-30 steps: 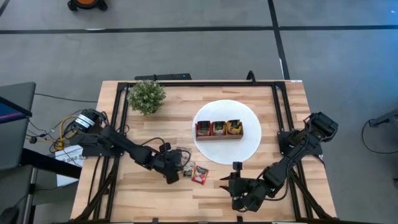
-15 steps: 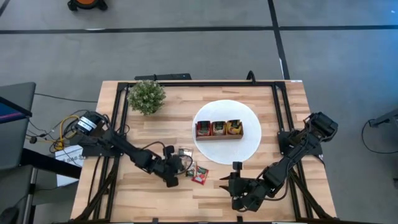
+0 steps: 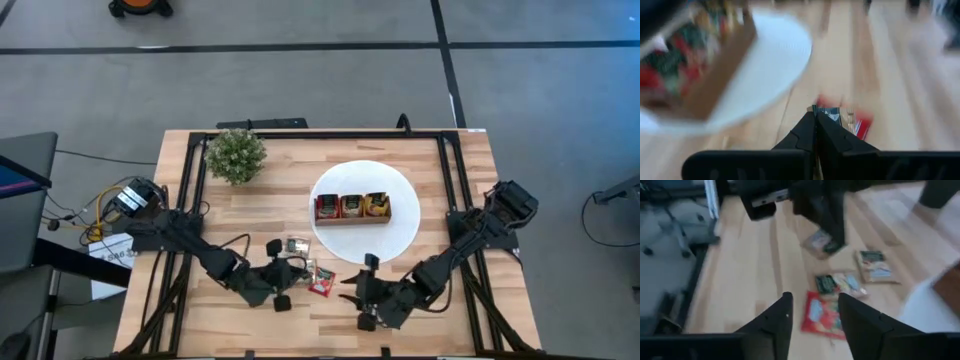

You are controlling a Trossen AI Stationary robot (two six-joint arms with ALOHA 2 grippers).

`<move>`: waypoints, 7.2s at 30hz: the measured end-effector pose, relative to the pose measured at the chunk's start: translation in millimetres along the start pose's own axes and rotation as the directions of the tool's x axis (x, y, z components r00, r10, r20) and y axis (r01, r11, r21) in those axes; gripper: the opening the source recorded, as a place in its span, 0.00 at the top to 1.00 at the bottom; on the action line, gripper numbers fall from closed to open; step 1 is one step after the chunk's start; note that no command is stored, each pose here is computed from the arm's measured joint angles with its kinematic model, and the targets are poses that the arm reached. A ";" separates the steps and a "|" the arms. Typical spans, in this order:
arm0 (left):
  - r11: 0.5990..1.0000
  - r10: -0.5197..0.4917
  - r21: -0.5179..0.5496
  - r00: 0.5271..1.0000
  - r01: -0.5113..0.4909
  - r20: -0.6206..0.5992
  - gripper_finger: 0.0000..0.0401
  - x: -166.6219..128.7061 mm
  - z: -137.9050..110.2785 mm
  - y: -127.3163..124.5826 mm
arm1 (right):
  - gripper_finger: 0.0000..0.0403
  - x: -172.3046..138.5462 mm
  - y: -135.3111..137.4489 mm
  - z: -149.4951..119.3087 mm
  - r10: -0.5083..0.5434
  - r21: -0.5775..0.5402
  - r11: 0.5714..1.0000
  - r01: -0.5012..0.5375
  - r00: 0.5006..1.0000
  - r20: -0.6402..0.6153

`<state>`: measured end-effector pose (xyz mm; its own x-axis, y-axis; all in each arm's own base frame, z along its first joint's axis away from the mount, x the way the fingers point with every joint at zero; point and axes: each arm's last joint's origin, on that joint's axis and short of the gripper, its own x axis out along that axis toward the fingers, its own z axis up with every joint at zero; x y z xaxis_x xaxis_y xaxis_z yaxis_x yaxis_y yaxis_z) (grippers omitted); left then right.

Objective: Pick & Place Tea
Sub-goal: Put the brown tea bag into the middle section of the wooden organizer

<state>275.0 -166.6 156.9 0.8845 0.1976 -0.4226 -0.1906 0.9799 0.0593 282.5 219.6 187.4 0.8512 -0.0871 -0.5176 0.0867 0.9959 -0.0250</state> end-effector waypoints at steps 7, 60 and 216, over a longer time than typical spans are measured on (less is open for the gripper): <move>0.997 0.068 -0.039 0.970 -0.060 0.232 1.00 -6.3 19.6 -11.4 | 0.53 40.6 -0.5 -1.9 -0.029 0.141 0.990 0.011 0.992 0.125; 0.919 0.338 0.108 0.898 -0.380 0.282 0.58 -24.4 -0.1 -28.8 | 1.00 0.5 -173.7 39.5 -0.248 -0.337 0.936 0.104 0.874 -0.419; 0.962 0.014 -0.262 0.973 -0.076 -0.232 0.78 47.5 -44.3 19.1 | 0.88 84.9 -16.2 -18.7 0.098 0.176 0.983 -0.060 0.972 -0.212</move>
<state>294.5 -139.7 97.8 0.7587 0.1993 -0.6202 -0.3624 0.9203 -0.1476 343.7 196.5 127.9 0.7267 0.0177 -0.6867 0.1247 0.9797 0.1571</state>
